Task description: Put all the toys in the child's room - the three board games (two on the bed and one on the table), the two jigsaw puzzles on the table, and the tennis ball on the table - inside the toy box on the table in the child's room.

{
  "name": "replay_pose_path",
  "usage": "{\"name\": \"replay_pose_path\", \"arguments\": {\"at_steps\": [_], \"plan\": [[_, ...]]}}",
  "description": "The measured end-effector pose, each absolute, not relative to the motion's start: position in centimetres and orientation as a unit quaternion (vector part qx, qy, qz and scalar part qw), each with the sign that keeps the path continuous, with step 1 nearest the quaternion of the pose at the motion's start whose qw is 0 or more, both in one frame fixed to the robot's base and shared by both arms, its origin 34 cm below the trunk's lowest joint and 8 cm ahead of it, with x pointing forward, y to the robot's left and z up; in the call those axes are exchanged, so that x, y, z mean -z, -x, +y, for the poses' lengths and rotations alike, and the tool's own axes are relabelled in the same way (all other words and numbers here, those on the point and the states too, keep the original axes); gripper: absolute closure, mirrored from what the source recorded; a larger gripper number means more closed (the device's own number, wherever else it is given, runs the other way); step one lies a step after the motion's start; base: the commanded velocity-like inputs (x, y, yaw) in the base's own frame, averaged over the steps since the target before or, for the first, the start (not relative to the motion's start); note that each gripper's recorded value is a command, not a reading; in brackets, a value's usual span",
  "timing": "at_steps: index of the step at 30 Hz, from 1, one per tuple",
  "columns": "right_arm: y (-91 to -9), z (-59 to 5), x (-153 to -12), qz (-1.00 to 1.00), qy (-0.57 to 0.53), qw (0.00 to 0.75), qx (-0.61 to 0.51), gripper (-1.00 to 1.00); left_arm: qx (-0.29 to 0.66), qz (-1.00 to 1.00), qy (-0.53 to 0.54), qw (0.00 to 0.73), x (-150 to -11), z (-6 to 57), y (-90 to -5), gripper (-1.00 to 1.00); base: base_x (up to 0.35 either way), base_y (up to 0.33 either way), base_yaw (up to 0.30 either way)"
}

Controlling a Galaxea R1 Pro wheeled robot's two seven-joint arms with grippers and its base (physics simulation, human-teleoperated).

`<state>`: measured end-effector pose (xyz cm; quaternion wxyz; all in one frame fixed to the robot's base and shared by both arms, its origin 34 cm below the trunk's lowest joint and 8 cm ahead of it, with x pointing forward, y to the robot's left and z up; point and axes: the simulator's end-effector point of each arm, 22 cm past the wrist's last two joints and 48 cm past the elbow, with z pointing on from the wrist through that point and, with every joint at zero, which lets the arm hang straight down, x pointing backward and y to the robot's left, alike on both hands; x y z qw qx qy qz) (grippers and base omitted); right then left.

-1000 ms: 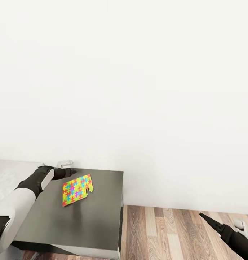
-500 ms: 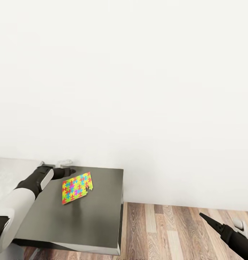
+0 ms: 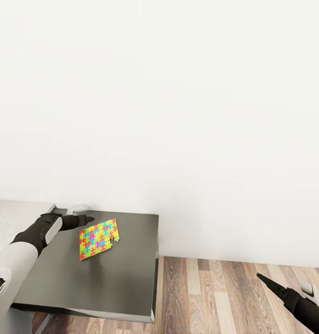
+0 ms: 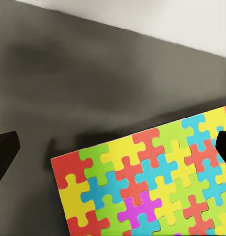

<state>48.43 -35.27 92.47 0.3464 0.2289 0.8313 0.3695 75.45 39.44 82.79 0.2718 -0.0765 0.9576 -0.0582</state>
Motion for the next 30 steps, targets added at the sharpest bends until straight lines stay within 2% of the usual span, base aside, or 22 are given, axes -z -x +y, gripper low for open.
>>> {"name": "replay_pose_path", "arguments": {"at_steps": [30], "plan": [[-48.0,-35.3,-90.7,0.839,-0.238,0.327,-0.363,-1.00,0.086,0.960,0.028,0.264,-80.5,38.5,-74.9,-1.00,0.000,0.000,0.000]]}}
